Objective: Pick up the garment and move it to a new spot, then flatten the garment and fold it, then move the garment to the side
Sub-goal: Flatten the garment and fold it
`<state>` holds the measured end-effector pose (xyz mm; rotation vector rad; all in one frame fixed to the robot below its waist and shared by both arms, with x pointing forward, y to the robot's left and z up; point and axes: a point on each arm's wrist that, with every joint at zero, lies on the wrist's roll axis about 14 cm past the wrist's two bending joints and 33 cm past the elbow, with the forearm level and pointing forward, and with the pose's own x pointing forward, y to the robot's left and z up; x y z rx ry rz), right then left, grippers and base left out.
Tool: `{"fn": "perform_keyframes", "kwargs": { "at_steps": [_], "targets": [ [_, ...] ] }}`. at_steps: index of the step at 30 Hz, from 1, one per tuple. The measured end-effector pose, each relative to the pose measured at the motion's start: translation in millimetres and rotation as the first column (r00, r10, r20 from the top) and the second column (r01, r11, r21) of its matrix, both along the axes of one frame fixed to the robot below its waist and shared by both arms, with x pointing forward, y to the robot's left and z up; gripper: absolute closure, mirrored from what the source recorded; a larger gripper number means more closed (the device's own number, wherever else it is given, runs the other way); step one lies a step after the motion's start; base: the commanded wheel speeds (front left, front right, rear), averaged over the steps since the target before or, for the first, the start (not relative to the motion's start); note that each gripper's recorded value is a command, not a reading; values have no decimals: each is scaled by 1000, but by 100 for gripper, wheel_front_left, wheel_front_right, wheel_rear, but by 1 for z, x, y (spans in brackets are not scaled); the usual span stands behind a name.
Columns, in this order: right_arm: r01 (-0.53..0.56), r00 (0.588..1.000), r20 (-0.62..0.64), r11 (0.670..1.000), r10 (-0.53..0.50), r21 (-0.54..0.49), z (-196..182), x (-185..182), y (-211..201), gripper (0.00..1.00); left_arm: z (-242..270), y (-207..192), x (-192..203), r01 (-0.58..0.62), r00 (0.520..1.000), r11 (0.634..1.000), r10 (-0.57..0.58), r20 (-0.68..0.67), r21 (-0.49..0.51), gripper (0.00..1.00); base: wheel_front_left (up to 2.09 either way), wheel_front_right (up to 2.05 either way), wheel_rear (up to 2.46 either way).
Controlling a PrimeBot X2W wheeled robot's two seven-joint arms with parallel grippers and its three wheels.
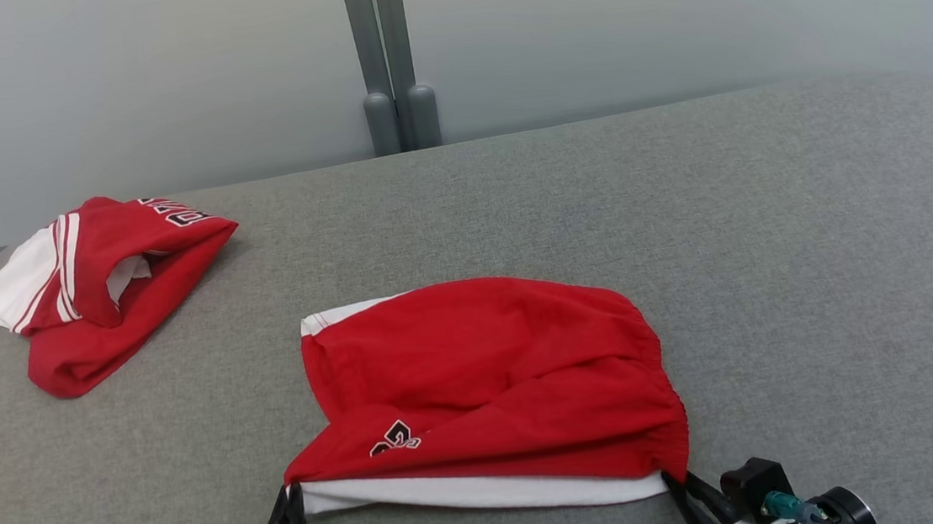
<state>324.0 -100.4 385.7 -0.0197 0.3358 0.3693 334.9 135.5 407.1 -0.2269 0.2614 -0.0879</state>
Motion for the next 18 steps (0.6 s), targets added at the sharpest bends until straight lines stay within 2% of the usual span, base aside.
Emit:
{"fn": "perform_keyframes", "kwargs": {
  "at_steps": [7, 10, 13, 18],
  "targets": [
    [46, 997, 58, 997, -50, 70, 22, 13, -6, 100, 14, -2, 6, 5, 999, 1000, -4, 47, -17, 100, 0, 0, 0],
    [70, 987, 133, 985, -92, 158, 52, 25, -6, 100, 29, -3, 11, 9, 995, 999, -5, 99, -39, 100, 0, 0, 0],
    [59, 969, 225, 978, -104, 199, 85, 32, -9, 100, 57, -4, 20, 8, 983, 996, 8, 183, -85, 100, 0, 0, 0],
    [27, 907, 401, 968, -129, 250, 149, 40, -20, 100, 118, -10, 30, 42, 931, 992, 4, 365, -119, 100, 0, 0, 0]
  ]
}}
